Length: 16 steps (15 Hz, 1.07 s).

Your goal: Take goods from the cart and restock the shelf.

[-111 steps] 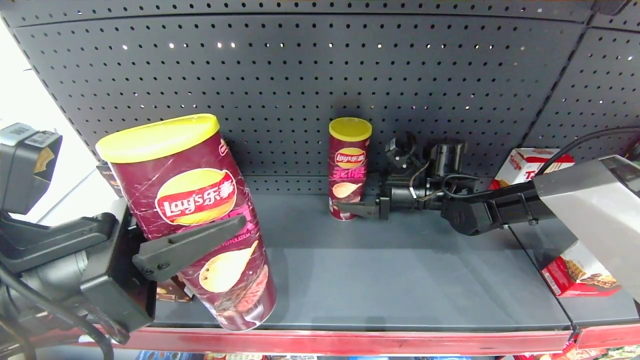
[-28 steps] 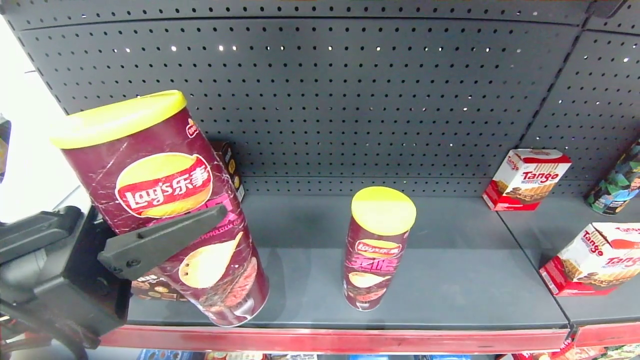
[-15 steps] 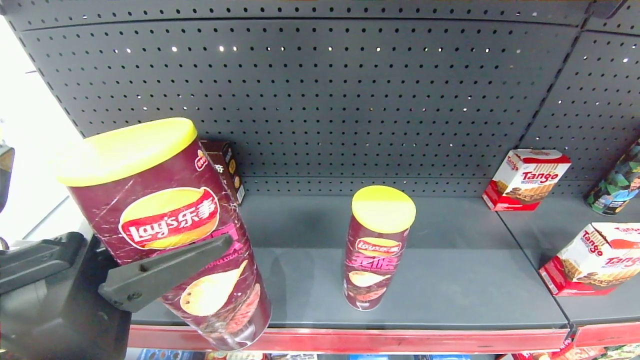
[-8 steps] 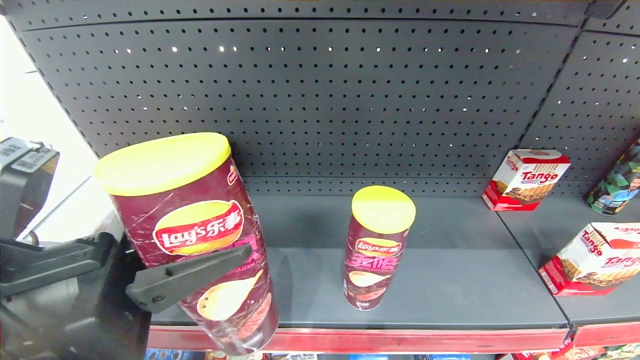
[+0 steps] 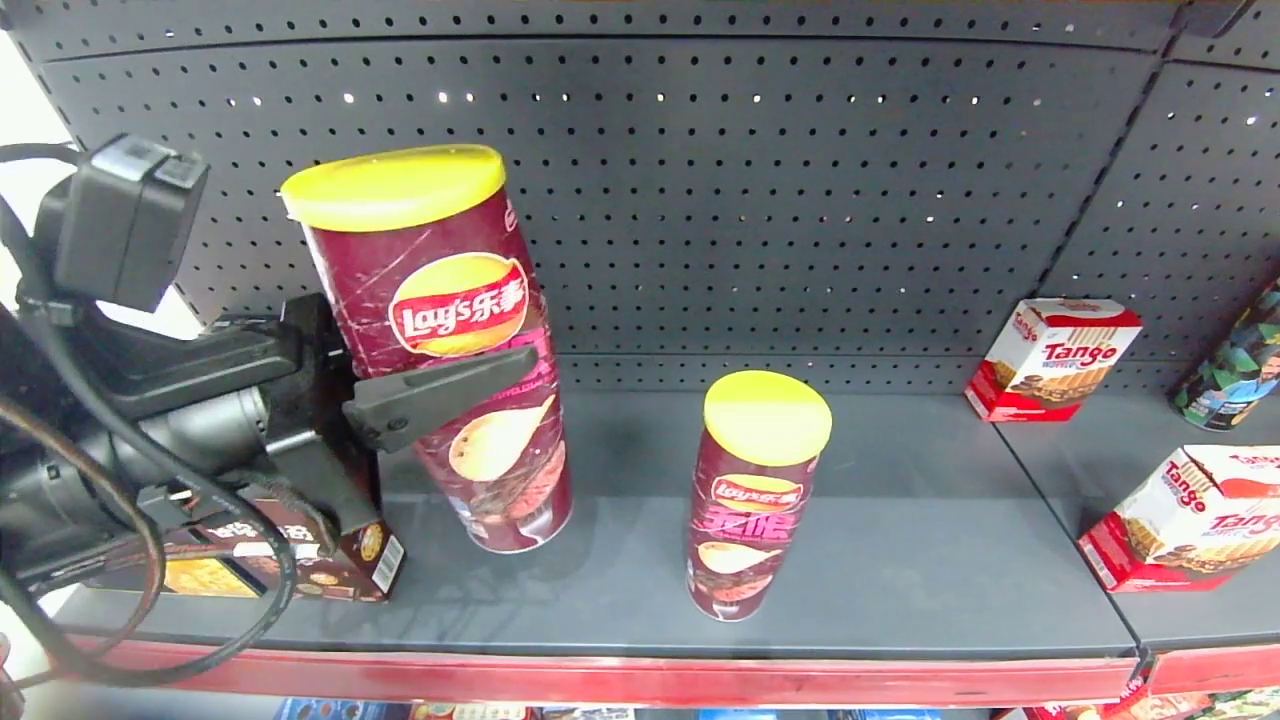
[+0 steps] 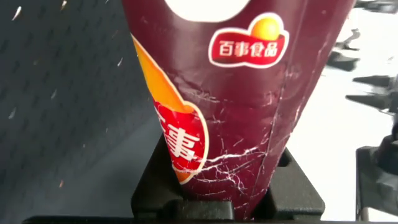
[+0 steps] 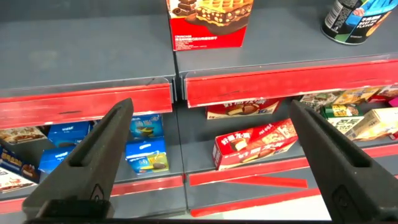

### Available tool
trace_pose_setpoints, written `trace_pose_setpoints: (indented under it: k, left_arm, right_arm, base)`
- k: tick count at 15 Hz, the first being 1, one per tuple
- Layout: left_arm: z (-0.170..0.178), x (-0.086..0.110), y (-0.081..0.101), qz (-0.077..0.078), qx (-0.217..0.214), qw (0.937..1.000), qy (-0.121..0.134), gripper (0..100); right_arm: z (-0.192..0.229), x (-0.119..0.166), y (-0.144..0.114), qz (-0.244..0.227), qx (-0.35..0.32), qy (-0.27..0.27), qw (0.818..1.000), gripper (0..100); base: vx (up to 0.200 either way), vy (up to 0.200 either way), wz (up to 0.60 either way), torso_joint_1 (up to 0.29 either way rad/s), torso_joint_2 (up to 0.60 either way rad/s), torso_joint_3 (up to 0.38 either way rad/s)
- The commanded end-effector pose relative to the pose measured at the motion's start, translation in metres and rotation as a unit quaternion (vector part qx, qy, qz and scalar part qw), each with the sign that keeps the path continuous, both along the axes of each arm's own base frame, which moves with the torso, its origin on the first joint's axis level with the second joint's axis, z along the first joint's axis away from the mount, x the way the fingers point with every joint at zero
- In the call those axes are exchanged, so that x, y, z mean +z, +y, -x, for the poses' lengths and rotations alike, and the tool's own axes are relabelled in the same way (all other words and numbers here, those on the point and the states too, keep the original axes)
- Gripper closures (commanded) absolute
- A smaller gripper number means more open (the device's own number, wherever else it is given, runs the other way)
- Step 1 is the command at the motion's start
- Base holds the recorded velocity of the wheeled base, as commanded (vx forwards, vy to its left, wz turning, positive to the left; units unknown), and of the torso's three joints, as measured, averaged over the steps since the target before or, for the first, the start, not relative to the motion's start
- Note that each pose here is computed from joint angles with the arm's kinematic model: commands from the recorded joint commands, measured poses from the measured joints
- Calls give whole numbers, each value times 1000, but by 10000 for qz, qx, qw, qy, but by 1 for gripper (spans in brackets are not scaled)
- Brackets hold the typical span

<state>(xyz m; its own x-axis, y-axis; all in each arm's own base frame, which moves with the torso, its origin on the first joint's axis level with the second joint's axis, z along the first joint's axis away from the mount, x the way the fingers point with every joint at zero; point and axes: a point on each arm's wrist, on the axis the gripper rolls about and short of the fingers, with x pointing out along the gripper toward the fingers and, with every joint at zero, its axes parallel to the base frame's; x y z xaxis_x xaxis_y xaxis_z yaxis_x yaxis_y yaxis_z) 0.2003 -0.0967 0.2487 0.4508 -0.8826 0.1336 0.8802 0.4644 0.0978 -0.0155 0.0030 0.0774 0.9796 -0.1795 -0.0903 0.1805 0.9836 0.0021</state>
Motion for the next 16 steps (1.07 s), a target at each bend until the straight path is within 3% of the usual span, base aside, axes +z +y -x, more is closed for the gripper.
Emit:
trace_pose_setpoints:
  k: [1, 7, 10, 16]
  left_arm:
    - [-24, 1, -10, -67, -148, 9999, 58, 100]
    - [-53, -19, -22, -240, -240, 9984, 453, 100]
    - [-79, -11, -37, -188, -316, 9988, 323, 100]
    - [-149, -18, -59, -264, -355, 9978, 490, 100]
  right_arm:
    - [0, 0, 0, -5, 1, 31, 10000, 0]
    - [0, 0, 0, -5, 1, 31, 10000, 0]
    - [0, 0, 0, -5, 1, 31, 10000, 0]
    - [0, 0, 0, -5, 1, 31, 10000, 0]
  base:
    - [0, 0, 0, 0, 0, 0]
    - [0, 0, 0, 0, 0, 0]
    - [0, 0, 0, 0, 0, 0]
    - [0, 0, 0, 0, 0, 0]
